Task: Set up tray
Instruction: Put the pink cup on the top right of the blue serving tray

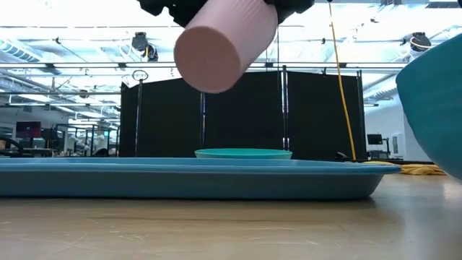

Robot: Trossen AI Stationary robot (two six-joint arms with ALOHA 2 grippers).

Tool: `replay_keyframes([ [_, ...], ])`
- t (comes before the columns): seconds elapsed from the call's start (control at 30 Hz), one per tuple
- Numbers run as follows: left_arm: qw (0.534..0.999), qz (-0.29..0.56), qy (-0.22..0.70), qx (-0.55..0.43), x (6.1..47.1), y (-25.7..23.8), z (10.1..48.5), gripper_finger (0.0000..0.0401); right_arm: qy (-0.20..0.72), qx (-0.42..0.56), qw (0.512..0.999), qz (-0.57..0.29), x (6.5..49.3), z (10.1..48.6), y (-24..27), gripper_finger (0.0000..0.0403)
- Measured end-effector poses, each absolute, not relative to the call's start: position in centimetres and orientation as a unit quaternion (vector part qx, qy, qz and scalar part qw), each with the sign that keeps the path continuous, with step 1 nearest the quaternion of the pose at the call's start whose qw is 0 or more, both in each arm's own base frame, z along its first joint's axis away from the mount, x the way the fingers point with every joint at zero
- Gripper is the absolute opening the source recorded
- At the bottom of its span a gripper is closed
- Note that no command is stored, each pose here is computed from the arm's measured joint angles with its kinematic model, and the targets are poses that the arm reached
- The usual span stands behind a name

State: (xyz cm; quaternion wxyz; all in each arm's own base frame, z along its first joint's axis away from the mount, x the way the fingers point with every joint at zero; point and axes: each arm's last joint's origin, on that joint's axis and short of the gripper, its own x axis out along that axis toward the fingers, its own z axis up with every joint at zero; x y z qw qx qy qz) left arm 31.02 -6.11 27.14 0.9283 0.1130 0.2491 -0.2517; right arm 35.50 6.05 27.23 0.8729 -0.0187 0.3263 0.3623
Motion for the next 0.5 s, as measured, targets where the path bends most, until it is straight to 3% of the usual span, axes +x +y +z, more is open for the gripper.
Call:
replay_keyframes([
  [0.5,0.915,-0.305,0.233,0.123,30.90,-6.10,27.21,0.0103,0.304,-0.012,0.865,0.399,35.54,27.49,6.27,0.0000],
])
